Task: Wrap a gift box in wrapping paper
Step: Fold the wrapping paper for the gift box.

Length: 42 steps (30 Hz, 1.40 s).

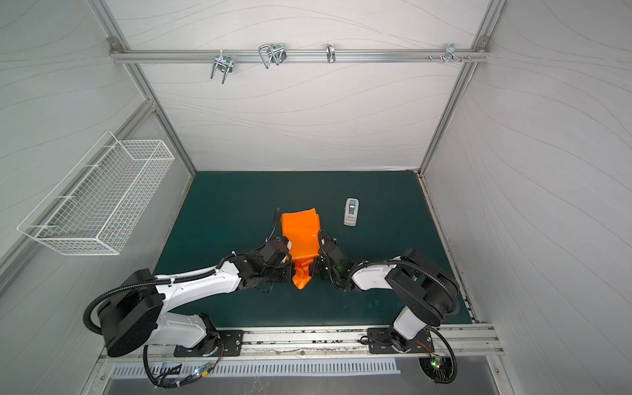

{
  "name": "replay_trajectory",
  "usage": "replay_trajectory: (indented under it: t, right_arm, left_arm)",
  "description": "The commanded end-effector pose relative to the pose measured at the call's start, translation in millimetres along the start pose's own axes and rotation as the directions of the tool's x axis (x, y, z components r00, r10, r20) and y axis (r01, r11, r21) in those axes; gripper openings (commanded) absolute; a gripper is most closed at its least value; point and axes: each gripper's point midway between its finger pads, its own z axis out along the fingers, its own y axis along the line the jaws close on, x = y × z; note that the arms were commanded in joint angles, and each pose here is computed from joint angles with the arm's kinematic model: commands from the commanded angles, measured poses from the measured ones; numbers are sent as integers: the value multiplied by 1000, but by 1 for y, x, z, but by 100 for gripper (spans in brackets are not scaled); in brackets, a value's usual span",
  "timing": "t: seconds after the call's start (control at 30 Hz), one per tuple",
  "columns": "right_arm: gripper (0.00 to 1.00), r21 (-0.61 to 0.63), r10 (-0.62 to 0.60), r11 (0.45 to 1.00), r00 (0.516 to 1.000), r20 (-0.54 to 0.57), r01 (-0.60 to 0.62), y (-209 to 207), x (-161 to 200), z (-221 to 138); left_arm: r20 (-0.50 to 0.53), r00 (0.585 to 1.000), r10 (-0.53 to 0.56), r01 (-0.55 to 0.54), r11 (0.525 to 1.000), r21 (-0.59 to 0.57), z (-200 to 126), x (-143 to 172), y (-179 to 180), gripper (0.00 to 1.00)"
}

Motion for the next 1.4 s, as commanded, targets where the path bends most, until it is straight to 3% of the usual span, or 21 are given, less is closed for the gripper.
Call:
replay_trajectory:
  t: [0.0, 0.5, 1.37]
  right_arm:
    - [2, -8, 10, 1000, 1000, 5, -10, 6, -2, -3]
    - [1, 22, 10, 1000, 1000, -23, -9, 0, 3, -1]
    - [2, -5, -103, 995, 987, -121, 103, 1, 21, 1]
  left_arm:
    - [78, 997, -22, 20, 999, 26, 13, -17, -8, 0]
    - [80, 997, -3, -1, 999, 50, 33, -25, -18, 2]
    - [40, 999, -7, 5, 999, 43, 45, -24, -23, 3]
